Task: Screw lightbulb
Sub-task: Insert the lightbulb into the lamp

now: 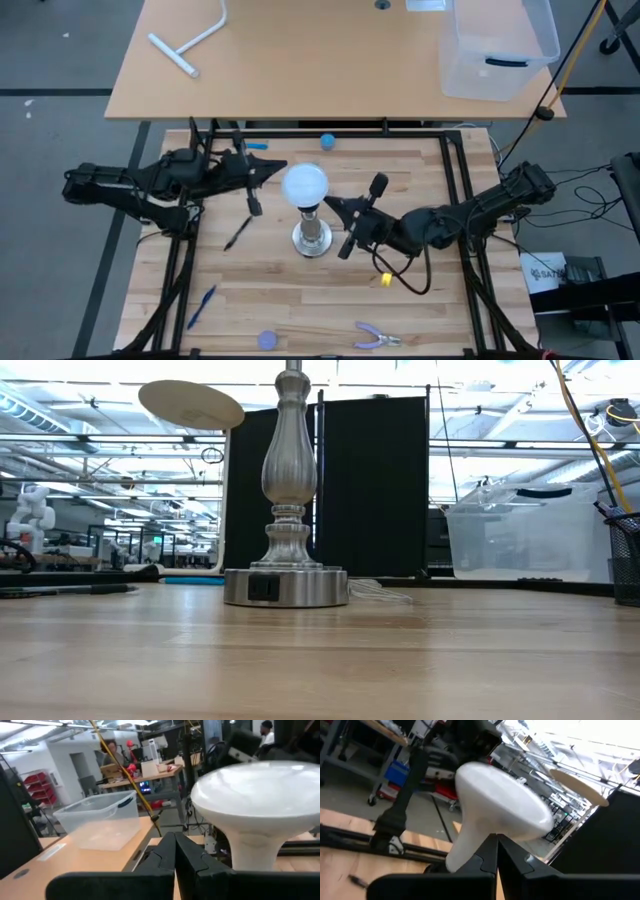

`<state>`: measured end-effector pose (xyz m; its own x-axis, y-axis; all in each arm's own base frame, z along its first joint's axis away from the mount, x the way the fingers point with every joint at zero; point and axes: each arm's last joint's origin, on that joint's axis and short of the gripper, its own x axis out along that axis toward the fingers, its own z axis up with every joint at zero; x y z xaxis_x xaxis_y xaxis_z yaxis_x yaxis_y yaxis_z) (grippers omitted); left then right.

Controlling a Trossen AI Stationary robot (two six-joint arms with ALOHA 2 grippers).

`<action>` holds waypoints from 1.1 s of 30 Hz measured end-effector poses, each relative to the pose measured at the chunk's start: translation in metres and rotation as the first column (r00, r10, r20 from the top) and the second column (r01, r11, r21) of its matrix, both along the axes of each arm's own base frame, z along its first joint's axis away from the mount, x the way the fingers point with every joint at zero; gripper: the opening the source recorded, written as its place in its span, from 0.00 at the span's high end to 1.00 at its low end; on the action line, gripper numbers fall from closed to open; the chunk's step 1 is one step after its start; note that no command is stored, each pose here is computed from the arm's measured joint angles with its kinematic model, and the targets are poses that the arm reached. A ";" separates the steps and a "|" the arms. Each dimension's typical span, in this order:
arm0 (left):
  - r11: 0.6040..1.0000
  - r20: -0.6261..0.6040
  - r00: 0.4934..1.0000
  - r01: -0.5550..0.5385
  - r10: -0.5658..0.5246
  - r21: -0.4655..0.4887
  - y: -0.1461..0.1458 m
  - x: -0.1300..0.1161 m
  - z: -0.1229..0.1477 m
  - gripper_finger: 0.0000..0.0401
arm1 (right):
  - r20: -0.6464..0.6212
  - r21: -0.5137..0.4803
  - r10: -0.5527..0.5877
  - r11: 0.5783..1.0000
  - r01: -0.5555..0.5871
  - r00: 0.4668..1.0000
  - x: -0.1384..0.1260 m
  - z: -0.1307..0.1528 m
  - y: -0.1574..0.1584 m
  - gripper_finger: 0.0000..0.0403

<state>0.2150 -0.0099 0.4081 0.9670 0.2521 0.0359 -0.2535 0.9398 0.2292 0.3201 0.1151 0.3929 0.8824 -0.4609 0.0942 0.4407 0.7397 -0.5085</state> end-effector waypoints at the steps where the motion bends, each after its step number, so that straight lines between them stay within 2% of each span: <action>1: 1.000 0.011 1.000 0.000 0.000 -0.001 0.000 -0.001 0.002 1.00 | -0.006 0.004 -0.005 1.000 0.005 1.000 0.000 -0.001 0.000 1.00; 8: 0.998 0.106 0.994 0.038 -0.042 0.040 -0.007 -0.018 0.016 1.00 | -0.011 0.008 -0.118 0.993 0.118 0.993 0.000 -0.001 -0.007 1.00; 13: 0.983 0.105 0.979 0.165 -0.172 0.076 -0.021 -0.020 0.017 1.00 | 0.029 -0.009 -0.154 0.988 0.154 0.988 0.001 0.006 -0.016 1.00; 19: 0.966 0.088 0.965 0.236 -0.245 0.102 -0.036 -0.020 0.015 1.00 | 0.063 -0.026 -0.178 0.983 0.180 0.982 0.002 0.012 -0.025 1.00; 27: 0.963 0.011 0.968 0.249 -0.252 0.103 -0.042 -0.005 0.003 1.00 | 0.095 -0.037 -0.118 0.992 0.122 0.988 0.003 0.015 -0.025 1.00; 33: 0.977 0.008 0.982 0.189 -0.191 0.097 -0.037 -0.002 0.002 1.00 | 0.090 -0.030 -0.119 0.992 0.122 0.989 0.003 0.014 -0.024 1.00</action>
<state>0.2131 -0.0469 0.4102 0.9960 0.0583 0.0676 -0.0769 0.9451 0.3175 0.3228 0.0913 0.4068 0.8082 -0.5585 0.1867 0.5696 0.6609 -0.4886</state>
